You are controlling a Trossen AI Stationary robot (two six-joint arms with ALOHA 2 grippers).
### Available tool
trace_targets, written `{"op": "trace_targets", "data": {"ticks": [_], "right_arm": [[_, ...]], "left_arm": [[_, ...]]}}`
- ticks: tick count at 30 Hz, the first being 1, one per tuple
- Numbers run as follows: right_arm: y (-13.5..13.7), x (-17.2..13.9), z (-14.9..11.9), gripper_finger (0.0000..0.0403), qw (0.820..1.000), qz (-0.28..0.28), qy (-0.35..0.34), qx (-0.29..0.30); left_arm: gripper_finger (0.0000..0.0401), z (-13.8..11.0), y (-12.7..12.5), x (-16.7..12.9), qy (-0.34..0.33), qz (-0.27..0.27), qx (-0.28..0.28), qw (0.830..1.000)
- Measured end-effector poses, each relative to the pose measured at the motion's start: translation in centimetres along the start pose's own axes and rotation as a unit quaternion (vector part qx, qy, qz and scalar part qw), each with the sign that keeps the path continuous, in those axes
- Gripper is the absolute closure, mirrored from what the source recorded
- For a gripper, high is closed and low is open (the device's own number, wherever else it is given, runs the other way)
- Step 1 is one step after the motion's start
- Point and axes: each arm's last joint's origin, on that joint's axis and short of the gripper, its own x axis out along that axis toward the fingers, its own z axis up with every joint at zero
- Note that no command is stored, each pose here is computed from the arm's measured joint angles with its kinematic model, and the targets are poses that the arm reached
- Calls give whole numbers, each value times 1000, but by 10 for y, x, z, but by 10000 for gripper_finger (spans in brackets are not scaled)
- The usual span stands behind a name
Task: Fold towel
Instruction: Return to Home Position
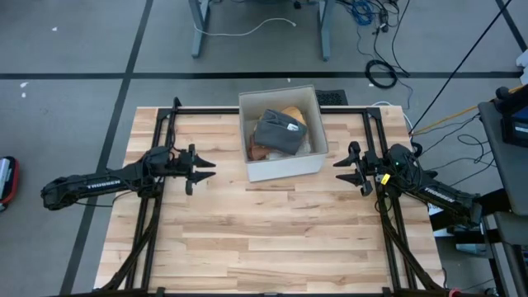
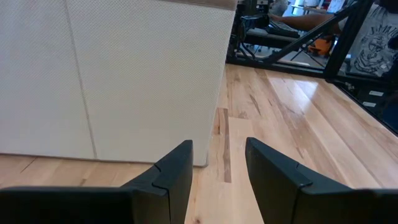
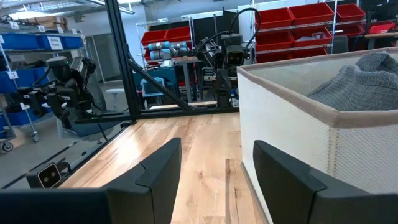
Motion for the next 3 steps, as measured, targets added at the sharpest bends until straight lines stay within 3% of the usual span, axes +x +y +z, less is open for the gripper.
{"op": "trace_targets", "data": {"ticks": [3], "right_arm": [[0, 0, 0, 216, 1000, 0, 0, 0]], "left_arm": [[248, 0, 0, 0, 0, 0, 0, 1000]]}}
